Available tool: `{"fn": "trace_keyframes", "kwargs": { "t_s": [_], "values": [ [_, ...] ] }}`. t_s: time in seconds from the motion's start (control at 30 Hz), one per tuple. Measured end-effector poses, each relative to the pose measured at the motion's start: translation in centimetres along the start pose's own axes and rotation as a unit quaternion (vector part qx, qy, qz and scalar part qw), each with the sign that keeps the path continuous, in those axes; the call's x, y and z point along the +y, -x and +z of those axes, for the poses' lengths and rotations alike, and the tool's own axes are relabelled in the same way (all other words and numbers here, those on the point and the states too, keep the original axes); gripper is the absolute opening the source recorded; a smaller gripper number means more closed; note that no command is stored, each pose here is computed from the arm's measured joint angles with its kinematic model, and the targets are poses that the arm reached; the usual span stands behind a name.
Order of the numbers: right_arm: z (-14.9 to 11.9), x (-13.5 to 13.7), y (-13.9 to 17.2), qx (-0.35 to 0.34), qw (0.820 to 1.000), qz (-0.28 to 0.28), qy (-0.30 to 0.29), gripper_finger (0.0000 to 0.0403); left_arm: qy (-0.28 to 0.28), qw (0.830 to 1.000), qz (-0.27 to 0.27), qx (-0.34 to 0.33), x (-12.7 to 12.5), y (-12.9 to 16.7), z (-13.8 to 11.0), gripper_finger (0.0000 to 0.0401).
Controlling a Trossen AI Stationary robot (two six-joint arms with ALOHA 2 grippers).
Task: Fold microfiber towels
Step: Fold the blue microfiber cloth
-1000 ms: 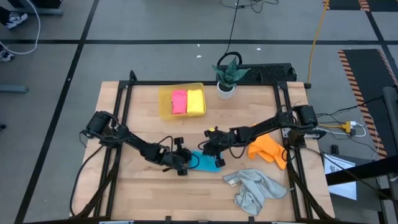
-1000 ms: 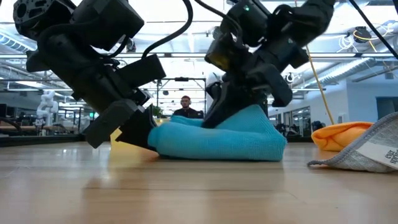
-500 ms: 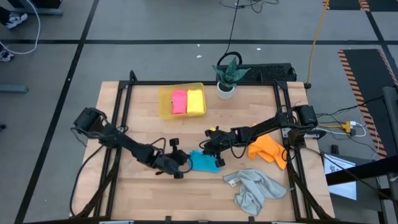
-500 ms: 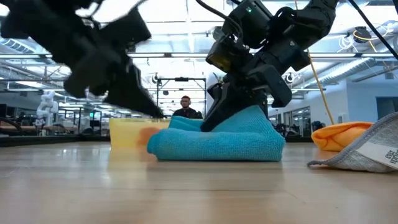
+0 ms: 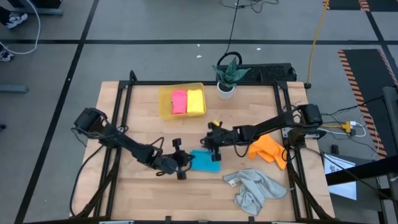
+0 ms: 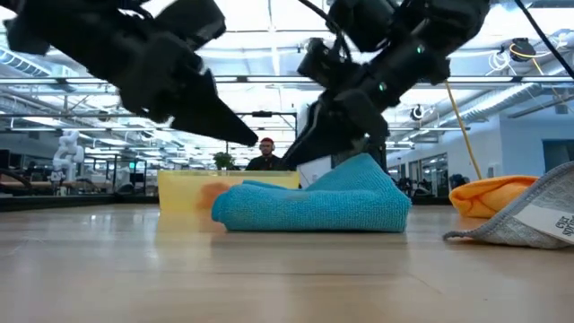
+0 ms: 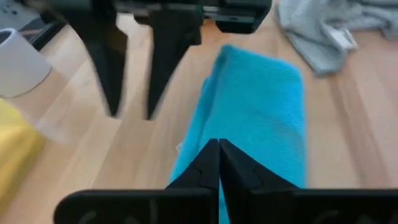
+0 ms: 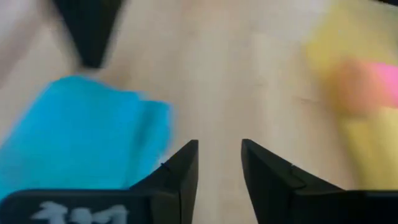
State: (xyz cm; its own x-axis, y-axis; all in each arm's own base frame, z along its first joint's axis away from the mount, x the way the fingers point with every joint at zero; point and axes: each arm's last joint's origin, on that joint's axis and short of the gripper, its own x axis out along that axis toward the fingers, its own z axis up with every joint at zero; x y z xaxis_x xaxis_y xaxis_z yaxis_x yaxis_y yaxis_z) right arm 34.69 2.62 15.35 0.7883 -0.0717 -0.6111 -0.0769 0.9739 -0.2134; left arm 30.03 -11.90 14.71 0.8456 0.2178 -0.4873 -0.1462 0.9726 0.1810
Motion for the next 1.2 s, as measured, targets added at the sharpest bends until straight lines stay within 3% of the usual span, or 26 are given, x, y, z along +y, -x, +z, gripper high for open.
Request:
{"fn": "trace_keyframes", "kwargs": {
  "t_s": [0.1, 0.23, 0.4, 0.47, 0.63, 0.77, 0.93, 1.07, 1.13, 1.2],
  "values": [
    [0.7, 0.1, 1.5, 0.006, 0.999, -0.030, -0.032, 0.0120, 0.011, 1.000, 0.009, -0.003, 0.3, -1.0, -0.3, 0.0018],
    [0.8, 1.9, 2.9, -0.001, 0.999, 0.012, -0.052, 0.0114, 0.026, 0.999, 0.022, 0.005, 0.8, -2.1, -0.9, 0.0016],
    [-2.4, 5.0, 3.5, -0.014, 0.995, 0.083, -0.054, 0.0092, 0.049, 0.998, 0.039, 0.020, 1.6, -3.0, -1.5, 0.0004],
    [-3.8, 5.7, 3.8, -0.029, 0.994, 0.087, -0.062, 0.0083, 0.054, 0.997, 0.044, 0.026, 1.8, -3.3, -1.8, 0.0010],
    [-6.6, 5.1, 4.5, -0.089, 0.988, 0.001, -0.122, 0.0060, 0.061, 0.995, 0.048, 0.057, 2.4, -4.3, -3.0, 0.0018],
    [-8.3, 4.1, 4.6, -0.078, 0.983, -0.026, -0.163, 0.0041, 0.070, 0.993, 0.051, 0.074, 2.7, -4.8, -3.7, 0.0004],
    [-8.3, 3.8, 4.6, -0.086, 0.984, -0.030, -0.154, 0.0023, 0.068, 0.994, 0.049, 0.074, 2.7, -4.3, -3.3, 0.0014],
    [-6.7, 3.9, 5.9, -0.134, 0.980, -0.038, -0.146, 0.0008, 0.068, 0.995, 0.043, 0.064, 2.5, -3.2, -2.2, 0.0017],
    [-6.3, 4.2, 6.5, -0.145, 0.979, -0.010, -0.145, 0.0003, 0.070, 0.995, 0.038, 0.055, 2.4, -2.7, -1.7, 0.0011],
    [-5.9, 4.7, 6.8, -0.157, 0.977, 0.054, -0.136, 0.0001, 0.067, 0.996, 0.033, 0.042, 2.2, -2.0, -1.0, 0.0004]
  ]
}}
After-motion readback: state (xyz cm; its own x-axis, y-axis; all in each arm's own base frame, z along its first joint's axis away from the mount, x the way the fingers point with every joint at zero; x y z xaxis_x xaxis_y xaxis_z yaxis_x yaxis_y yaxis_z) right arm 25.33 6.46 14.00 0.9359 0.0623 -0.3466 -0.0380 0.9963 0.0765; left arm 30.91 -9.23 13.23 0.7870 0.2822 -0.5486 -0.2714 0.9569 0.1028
